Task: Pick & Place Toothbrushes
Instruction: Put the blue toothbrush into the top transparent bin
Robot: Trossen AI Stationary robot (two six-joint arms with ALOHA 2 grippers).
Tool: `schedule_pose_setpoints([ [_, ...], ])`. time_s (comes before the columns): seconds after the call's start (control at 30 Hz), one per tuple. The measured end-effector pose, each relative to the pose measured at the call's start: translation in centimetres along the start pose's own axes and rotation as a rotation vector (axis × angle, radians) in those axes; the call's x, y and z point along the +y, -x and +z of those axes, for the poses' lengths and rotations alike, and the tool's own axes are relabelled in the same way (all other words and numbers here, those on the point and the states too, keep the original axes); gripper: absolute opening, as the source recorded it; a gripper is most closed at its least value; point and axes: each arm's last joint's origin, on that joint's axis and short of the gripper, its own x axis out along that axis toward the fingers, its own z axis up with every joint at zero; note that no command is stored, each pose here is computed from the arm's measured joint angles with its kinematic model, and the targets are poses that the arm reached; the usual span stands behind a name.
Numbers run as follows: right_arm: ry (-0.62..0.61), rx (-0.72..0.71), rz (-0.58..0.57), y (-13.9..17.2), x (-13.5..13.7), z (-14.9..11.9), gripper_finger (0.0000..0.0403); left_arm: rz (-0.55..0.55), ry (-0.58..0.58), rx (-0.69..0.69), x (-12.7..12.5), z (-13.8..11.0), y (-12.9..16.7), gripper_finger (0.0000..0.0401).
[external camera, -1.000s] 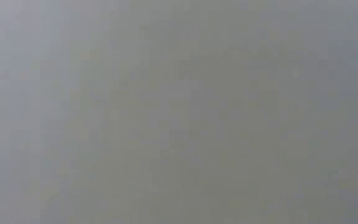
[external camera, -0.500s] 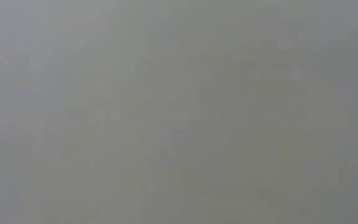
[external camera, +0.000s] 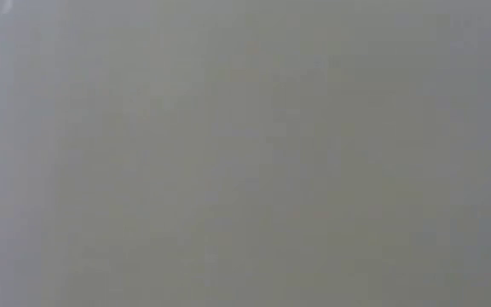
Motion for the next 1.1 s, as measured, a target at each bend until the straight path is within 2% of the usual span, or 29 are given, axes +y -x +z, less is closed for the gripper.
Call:
schedule_pose_setpoints([
  [0.2,-0.037,0.047,-0.018,-2.3,-0.2,0.9,0.0001,-0.007,-0.001,-0.020,0.3,-0.1,1.0,0.0097],
  [0.33,-0.036,0.129,-0.042,-3.8,-0.1,0.9,0.0001,-0.009,-0.001,-0.021,0.3,-0.1,1.0,0.0095],
  [0.5,-0.014,0.153,-0.035,-4.5,0.4,1.6,0.0001,-0.010,-0.002,-0.018,0.2,-0.1,1.0,0.0095],
  [0.87,0.064,-0.077,0.048,-3.5,4.3,4.2,0.0000,-0.007,-0.002,-0.012,0.2,-0.2,1.0,0.0095],
  [1.1,0.233,-0.090,0.067,-2.5,6.4,4.1,0.0000,-0.008,-0.002,-0.009,0.2,-0.2,1.0,0.0095],
])
